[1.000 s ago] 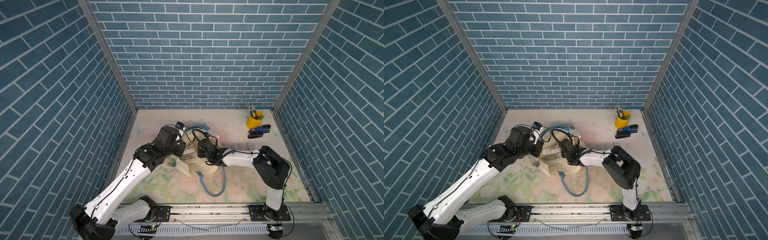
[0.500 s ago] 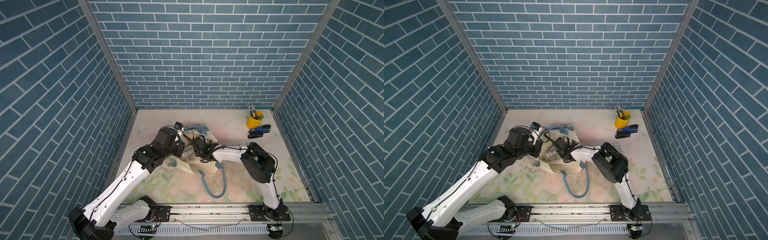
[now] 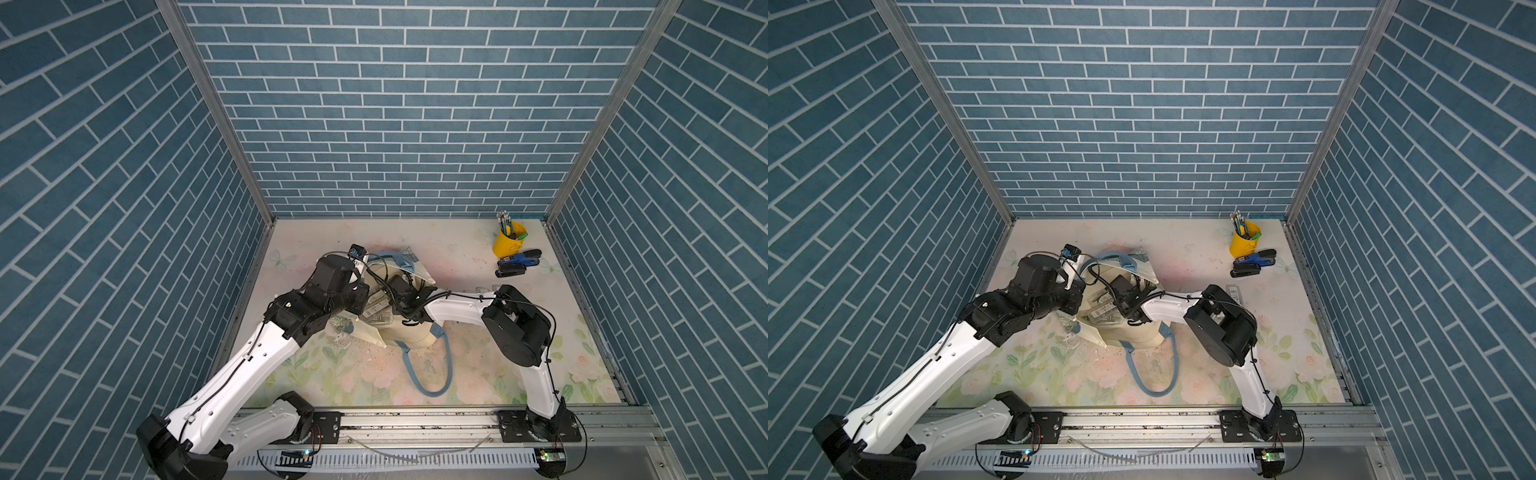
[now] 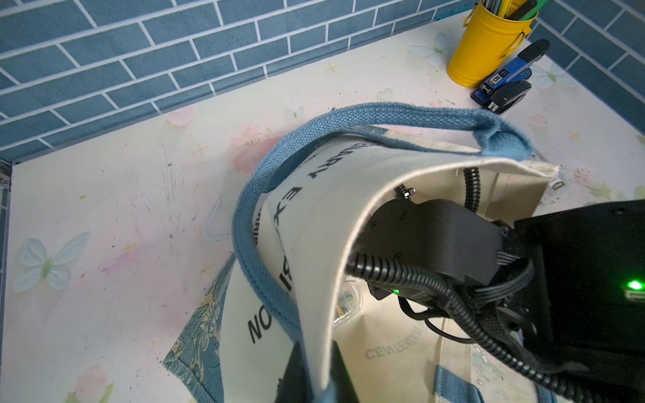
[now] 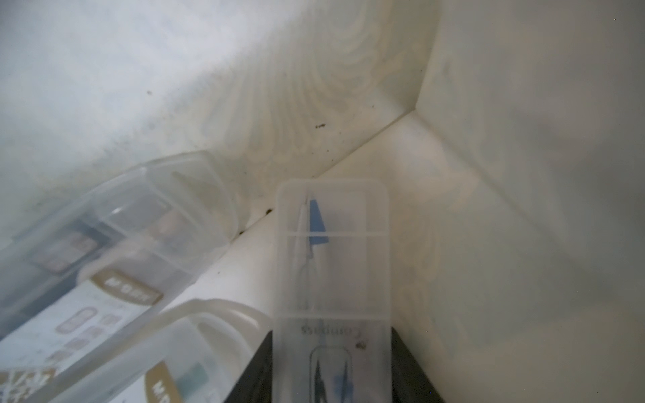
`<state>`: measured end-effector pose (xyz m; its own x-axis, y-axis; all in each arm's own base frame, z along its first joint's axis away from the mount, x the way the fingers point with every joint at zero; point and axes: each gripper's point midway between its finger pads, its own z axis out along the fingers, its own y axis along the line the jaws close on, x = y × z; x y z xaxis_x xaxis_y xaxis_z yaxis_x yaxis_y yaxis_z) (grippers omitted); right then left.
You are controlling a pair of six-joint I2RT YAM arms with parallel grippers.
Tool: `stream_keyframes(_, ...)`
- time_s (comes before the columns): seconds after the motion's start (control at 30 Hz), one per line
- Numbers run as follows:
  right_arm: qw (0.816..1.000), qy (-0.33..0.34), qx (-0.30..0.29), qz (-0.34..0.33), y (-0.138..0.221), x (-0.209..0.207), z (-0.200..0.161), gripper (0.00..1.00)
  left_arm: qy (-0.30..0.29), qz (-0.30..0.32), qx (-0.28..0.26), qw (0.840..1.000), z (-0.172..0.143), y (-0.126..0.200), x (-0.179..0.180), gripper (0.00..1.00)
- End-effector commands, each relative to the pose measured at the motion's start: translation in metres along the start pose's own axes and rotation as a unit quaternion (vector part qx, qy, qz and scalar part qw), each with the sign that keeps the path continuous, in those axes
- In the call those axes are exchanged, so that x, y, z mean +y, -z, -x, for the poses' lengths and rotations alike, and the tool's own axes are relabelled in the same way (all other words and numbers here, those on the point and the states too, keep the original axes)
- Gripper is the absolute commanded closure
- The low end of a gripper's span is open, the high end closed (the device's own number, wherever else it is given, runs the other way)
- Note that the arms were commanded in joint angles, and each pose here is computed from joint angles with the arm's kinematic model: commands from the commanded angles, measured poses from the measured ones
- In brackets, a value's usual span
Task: Take out the compass set from the canvas bag
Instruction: Pick up the compass set from the canvas bag.
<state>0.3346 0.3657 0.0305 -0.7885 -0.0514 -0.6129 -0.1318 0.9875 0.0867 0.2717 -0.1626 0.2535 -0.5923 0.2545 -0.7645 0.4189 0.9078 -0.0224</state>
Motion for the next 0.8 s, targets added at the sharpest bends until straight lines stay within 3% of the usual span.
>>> stream_keyframes(0.0, 1.000, 0.014, 0.002, -0.005, 0.016, -0.005, 0.006, 0.65, -0.004, -0.020, -0.023, 1.000, 0.011, 0.008, -0.008, 1.00)
stream_keyframes(0.4, 0.998, 0.053, -0.017, 0.024, 0.071, 0.002, 0.015, 0.71, 0.002, -0.013, -0.024, 1.000, 0.012, 0.011, -0.006, 1.00)
stream_keyframes(0.77, 0.990, 0.102, -0.026, 0.090, 0.151, 0.015, 0.004, 0.73, -0.005, -0.004, -0.019, 1.000, 0.017, 0.009, -0.003, 1.00)
